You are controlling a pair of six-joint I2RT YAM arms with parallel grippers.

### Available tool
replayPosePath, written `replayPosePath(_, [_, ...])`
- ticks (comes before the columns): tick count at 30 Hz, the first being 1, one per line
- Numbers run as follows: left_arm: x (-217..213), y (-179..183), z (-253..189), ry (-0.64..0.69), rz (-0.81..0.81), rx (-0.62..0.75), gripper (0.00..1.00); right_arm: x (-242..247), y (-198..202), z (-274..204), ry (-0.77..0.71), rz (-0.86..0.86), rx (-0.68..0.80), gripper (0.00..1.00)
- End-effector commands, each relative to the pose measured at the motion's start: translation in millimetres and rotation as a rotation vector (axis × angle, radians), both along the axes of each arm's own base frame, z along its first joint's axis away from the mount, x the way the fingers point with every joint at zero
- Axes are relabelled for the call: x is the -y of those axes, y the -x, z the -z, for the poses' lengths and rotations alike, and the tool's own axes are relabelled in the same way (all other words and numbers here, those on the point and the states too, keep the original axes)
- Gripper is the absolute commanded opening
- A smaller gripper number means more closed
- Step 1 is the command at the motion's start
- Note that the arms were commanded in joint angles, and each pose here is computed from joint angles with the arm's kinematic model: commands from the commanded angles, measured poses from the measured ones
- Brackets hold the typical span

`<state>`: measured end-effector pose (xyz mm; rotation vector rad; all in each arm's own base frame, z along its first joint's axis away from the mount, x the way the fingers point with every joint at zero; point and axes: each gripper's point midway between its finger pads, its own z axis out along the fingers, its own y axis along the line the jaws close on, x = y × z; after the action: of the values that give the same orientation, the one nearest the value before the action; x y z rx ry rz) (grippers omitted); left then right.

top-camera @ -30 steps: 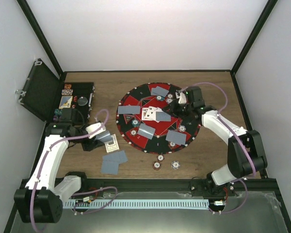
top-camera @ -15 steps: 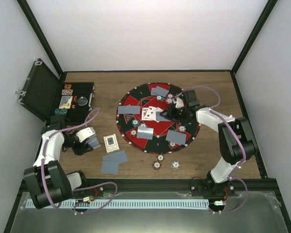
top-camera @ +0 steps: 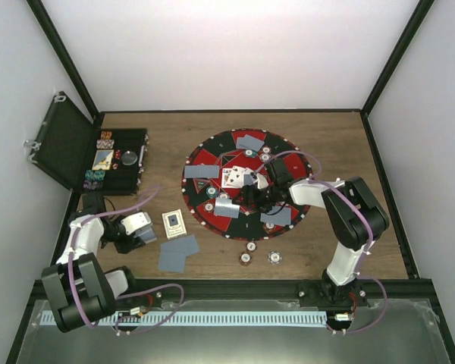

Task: Distribute texas hold em gaming equipment

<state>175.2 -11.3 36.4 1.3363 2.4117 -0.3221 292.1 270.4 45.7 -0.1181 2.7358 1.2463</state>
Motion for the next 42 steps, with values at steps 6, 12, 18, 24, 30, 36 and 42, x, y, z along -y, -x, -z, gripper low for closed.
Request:
replayPosePath(6, [-4,3,8,-0.032,0.032,-0.004,0.74,-8,9,14,-0.023,-0.04,-0.023,0.67])
replayPosePath(12, [-6,1,0,-0.028,0.022,-0.027,1.0,-13,12,12,-0.036,-0.056,-0.021,0.56])
replayPosePath(18, [-8,-8,-23,-0.015,-0.014,-0.005,1.0,-15,13,13,-0.041,-0.06,-0.026,0.39])
replayPosePath(24, [3,-23,-56,0.081,-0.039,0.024,1.0,-20,8,0,-0.07,-0.067,-0.006,0.2])
replayPosePath(30, [7,-30,-77,0.119,-0.042,0.04,1.0,-28,5,-22,-0.131,-0.081,0.014,0.09])
replayPosePath(36, [5,-28,-80,0.092,-0.036,0.066,1.0,-22,1,-43,-0.189,-0.072,0.029,0.04])
replayPosePath(42, [0,-32,-84,0.072,-0.055,0.077,1.0,21,-22,-74,-0.262,-0.003,0.085,0.04])
